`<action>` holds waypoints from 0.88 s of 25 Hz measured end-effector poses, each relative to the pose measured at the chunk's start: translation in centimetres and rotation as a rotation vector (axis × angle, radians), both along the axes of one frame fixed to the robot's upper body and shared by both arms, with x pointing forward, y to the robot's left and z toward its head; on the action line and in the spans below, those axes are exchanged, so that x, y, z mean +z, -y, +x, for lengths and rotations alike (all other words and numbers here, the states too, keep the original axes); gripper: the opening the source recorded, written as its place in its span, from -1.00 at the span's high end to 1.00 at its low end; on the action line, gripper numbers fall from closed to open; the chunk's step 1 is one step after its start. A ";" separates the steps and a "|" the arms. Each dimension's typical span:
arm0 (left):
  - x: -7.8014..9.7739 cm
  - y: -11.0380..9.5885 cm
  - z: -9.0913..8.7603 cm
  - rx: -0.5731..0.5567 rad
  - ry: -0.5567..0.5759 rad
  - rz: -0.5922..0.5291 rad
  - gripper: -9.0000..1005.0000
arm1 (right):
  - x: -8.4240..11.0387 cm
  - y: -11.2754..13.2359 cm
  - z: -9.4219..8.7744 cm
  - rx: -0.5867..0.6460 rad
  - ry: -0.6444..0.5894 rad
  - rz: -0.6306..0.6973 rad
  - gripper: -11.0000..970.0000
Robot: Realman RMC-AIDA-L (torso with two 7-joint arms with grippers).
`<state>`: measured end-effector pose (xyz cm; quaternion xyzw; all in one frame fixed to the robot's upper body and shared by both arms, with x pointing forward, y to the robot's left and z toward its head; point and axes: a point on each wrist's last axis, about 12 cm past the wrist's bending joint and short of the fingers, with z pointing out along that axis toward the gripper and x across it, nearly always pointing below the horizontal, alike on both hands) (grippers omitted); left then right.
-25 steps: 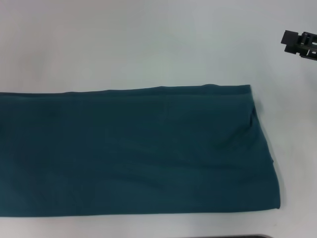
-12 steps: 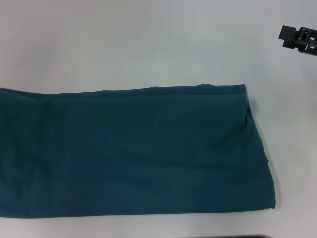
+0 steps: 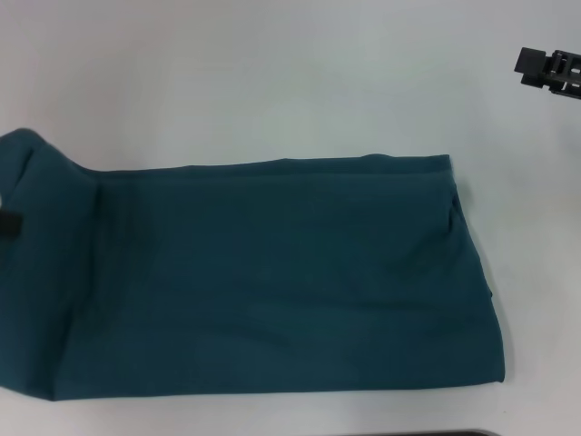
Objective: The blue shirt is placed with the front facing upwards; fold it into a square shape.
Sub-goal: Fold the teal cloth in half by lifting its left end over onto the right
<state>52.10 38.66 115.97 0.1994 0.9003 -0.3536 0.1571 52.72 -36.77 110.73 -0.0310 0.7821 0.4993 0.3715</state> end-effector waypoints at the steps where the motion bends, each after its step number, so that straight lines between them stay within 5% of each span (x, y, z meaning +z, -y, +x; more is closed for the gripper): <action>1: 0.1 0.2 0.0 -0.004 0.010 -0.021 0.87 | 0.0 0.0 0.0 0.001 0.000 0.000 -0.55; 22: 1.4 3.6 -0.1 -0.002 0.098 -0.343 0.87 | 0.4 -0.7 0.4 0.053 -0.001 -0.006 -0.55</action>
